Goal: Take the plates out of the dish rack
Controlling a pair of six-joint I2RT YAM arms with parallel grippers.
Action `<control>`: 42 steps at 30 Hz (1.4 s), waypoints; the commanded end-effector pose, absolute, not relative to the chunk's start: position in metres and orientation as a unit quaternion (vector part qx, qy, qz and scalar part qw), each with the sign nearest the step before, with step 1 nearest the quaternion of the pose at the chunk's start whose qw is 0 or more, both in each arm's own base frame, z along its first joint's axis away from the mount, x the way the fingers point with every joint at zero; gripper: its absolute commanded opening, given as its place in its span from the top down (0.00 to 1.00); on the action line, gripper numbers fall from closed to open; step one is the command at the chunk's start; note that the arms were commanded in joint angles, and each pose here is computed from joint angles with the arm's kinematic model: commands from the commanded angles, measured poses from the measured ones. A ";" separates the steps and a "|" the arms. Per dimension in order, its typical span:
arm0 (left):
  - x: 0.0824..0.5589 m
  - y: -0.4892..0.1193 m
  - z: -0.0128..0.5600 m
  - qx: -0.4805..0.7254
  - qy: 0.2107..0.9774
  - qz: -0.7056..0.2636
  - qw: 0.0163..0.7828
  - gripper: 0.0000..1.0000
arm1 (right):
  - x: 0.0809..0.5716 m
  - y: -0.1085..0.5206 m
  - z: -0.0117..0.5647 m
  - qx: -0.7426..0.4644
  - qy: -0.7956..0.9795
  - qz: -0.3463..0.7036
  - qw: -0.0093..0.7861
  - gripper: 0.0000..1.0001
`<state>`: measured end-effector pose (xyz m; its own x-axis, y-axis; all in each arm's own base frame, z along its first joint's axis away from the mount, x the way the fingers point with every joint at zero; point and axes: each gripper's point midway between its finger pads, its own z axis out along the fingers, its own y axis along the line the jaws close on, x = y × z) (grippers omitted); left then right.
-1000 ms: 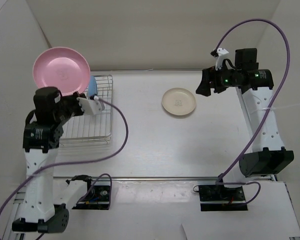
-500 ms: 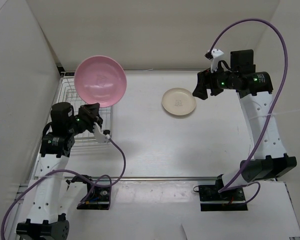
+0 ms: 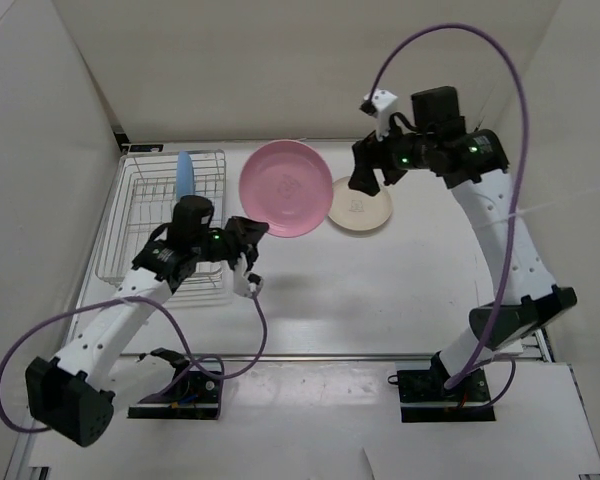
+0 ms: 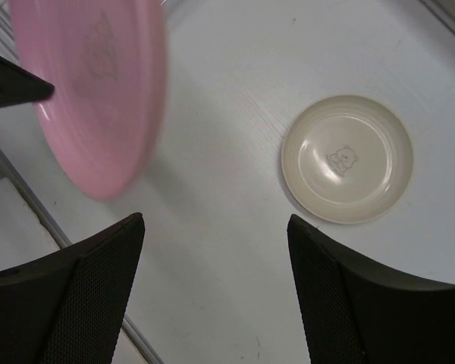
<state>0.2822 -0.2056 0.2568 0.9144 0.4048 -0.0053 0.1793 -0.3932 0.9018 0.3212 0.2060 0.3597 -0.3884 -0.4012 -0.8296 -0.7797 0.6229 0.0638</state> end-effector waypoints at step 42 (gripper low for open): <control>0.332 -0.269 0.352 0.621 0.482 0.103 0.609 0.23 | 0.435 0.131 0.284 -0.148 0.880 0.157 0.424 1.00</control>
<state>0.3150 -0.2895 0.2933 0.6808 0.6654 -0.3062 0.4745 -0.0821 0.8764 0.4032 0.1523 0.2924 -0.5625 -0.2616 -0.7843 -0.5120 0.8550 0.0821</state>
